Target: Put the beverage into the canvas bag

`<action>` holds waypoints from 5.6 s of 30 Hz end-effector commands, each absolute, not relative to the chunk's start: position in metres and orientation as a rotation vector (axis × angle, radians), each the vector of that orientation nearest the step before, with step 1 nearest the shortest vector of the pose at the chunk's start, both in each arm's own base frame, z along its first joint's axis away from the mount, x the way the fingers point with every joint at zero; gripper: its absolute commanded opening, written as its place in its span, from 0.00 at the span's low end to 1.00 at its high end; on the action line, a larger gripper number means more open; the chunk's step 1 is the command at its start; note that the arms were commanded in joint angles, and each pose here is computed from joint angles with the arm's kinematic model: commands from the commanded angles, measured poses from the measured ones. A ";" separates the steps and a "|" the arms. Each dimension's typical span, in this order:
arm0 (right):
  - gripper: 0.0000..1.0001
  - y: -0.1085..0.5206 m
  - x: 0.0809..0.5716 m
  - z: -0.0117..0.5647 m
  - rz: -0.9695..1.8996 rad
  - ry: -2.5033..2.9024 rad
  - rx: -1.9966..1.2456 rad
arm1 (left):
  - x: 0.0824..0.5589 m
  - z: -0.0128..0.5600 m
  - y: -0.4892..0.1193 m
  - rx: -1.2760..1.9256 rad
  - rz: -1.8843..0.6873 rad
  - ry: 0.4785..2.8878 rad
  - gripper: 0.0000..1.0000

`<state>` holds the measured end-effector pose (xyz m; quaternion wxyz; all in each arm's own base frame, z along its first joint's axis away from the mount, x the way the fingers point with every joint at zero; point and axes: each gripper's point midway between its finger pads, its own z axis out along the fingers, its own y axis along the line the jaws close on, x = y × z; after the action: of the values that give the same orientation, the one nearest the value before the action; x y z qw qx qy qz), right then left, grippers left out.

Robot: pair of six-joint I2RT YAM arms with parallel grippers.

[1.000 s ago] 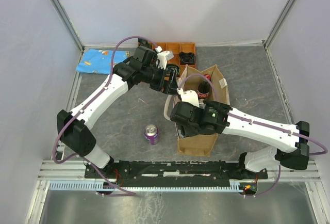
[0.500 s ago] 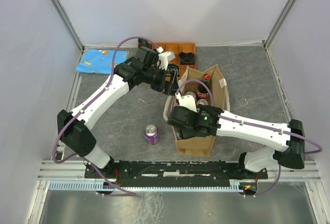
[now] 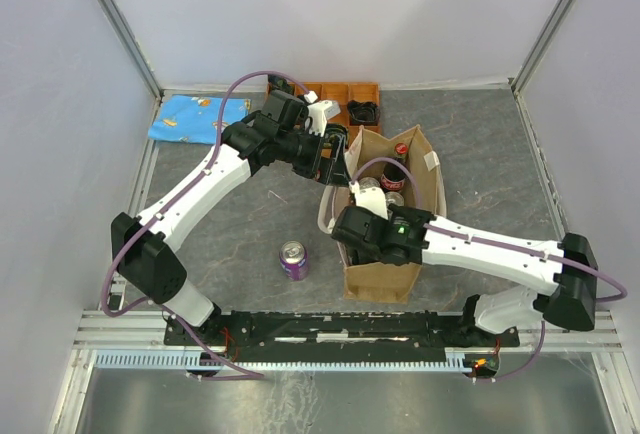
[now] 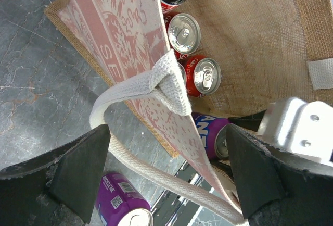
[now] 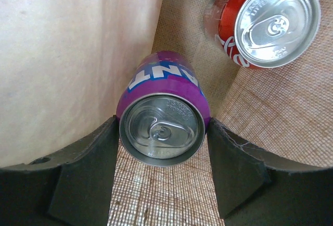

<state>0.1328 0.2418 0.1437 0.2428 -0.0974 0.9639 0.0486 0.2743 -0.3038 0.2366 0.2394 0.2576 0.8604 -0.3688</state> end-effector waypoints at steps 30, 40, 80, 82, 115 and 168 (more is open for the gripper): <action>0.13 0.267 0.118 0.086 0.139 2.811 -0.458 | 0.279 0.250 -0.307 0.748 -0.987 2.284 0.97; 0.60 0.268 0.128 0.106 0.130 2.753 -0.478 | 0.279 0.250 -0.306 0.752 -0.985 2.281 0.97; 0.91 0.241 0.157 0.177 0.028 2.569 -0.363 | 0.296 0.299 -0.306 0.764 -0.911 2.047 0.97; 0.91 0.235 0.153 0.169 -0.030 2.602 -0.377 | 0.294 0.296 -0.305 0.764 -0.913 2.056 0.97; 0.88 0.197 0.196 0.270 -0.067 2.283 -0.095 | 0.300 0.327 -0.268 0.662 -0.802 1.986 0.98; 0.88 0.399 0.216 0.308 0.292 2.149 -1.064 | 0.334 0.191 -0.006 0.105 -0.485 2.412 0.99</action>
<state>0.2589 0.3561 0.3058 0.3728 -0.3123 0.8717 0.0609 0.3176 -0.0125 0.1692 0.3054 0.1230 0.9336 -0.1416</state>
